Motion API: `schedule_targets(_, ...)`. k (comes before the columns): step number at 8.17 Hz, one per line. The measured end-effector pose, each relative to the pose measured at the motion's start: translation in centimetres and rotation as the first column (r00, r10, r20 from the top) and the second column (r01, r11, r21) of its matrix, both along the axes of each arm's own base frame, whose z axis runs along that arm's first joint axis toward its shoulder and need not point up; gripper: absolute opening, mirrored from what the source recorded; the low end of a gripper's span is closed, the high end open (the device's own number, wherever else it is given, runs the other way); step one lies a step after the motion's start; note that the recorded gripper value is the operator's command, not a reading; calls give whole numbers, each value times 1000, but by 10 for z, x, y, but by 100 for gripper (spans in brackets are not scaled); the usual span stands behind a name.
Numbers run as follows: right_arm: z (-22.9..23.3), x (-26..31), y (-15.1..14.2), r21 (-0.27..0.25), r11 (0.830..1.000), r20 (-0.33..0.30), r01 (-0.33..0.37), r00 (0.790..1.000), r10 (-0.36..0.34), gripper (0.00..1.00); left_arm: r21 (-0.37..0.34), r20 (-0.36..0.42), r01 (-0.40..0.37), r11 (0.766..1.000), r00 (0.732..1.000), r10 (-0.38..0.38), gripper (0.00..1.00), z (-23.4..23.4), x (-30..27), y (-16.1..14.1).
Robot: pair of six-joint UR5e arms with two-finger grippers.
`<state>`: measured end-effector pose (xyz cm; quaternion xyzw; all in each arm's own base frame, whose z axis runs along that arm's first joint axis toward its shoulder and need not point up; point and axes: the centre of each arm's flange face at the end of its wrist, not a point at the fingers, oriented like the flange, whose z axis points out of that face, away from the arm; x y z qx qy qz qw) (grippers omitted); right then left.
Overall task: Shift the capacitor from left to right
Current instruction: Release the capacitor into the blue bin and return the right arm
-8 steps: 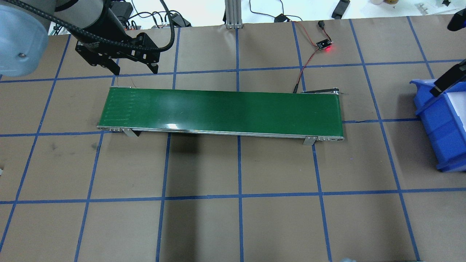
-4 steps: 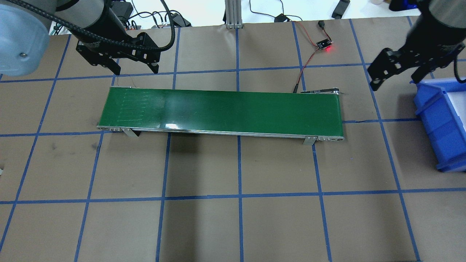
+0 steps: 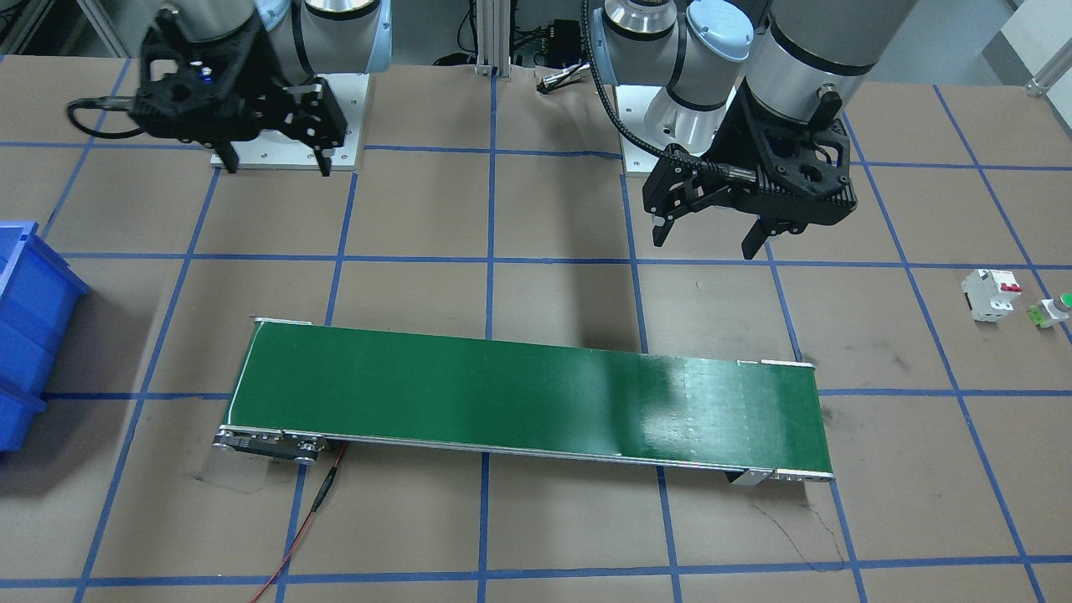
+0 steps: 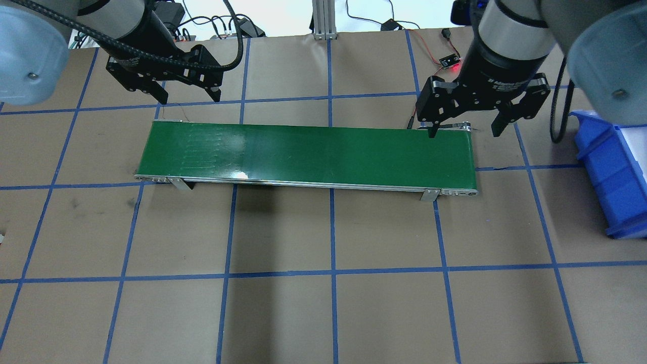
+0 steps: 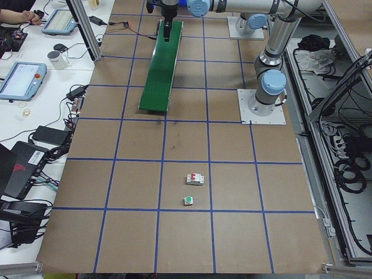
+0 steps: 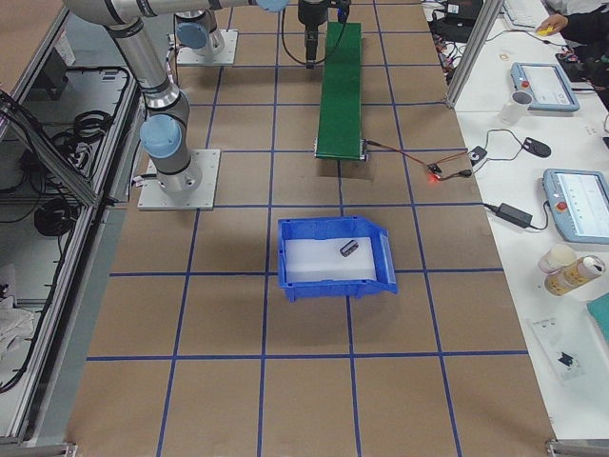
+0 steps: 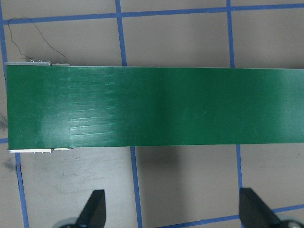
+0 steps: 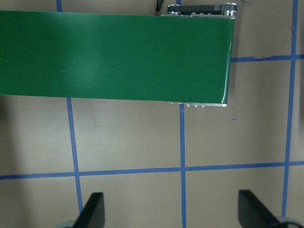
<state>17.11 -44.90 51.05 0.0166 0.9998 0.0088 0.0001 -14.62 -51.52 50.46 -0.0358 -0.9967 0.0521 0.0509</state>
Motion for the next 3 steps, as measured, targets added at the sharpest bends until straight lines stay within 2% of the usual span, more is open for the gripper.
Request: schedule_targets(3,-3,20,5,4,1000,-6,27,1000,-27,100,0,2,0,1000,1000,0,100,0,0,0)
